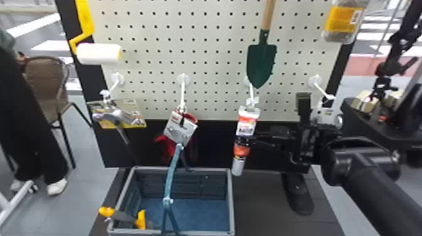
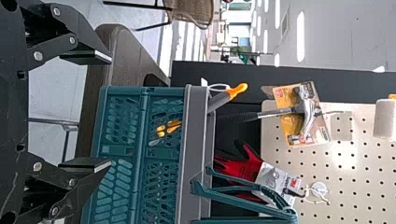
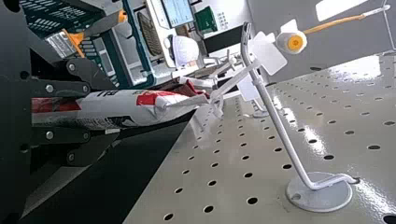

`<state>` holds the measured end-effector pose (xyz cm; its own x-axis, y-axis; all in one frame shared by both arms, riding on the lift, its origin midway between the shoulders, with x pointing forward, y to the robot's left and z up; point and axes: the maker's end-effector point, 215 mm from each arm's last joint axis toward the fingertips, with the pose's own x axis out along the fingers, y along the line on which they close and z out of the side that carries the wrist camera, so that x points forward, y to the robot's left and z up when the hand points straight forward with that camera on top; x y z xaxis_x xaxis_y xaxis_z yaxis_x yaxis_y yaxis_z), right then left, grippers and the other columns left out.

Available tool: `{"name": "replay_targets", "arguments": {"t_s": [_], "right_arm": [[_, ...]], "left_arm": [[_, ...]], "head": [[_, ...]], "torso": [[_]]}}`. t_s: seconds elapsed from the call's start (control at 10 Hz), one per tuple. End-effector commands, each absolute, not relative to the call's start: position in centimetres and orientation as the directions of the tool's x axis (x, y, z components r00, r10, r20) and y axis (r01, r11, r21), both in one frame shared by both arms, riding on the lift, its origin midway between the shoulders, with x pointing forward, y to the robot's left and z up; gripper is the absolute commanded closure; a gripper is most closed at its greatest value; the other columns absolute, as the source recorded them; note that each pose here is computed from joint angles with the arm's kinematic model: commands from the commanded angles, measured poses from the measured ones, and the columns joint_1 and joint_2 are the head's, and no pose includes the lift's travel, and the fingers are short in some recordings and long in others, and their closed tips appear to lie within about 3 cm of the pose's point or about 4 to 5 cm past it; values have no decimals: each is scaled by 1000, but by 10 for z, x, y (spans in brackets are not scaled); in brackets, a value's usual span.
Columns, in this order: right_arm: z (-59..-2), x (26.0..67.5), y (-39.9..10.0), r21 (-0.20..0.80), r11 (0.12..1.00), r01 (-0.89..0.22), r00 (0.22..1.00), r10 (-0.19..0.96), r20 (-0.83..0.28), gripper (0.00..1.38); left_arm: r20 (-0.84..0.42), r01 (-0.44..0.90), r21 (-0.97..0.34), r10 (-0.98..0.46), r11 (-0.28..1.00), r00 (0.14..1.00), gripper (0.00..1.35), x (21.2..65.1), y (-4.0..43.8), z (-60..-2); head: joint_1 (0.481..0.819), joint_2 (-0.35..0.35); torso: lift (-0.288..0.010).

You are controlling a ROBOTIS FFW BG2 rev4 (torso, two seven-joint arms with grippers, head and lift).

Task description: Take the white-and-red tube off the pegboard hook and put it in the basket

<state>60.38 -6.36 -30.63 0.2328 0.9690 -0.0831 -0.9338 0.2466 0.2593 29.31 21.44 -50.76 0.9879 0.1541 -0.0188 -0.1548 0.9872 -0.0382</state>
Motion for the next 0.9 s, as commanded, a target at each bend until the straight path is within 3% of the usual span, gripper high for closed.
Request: {"name": "replay_targets", "arguments": {"t_s": [0.0,0.8], "right_arm": [[-307,604,-64,261,247,-933,233,969,-85,957],[-301,599,-59,245,234,-941,222,972,-74,957]], "left_arm": [[-20,-157,-41,156,987,988,489,293,214,-508],[-25,-160,-42,159,986,987,489,292,215,-509]], "head": [[549,0],[549,0]], "torso": [[-100],[-100]]}}
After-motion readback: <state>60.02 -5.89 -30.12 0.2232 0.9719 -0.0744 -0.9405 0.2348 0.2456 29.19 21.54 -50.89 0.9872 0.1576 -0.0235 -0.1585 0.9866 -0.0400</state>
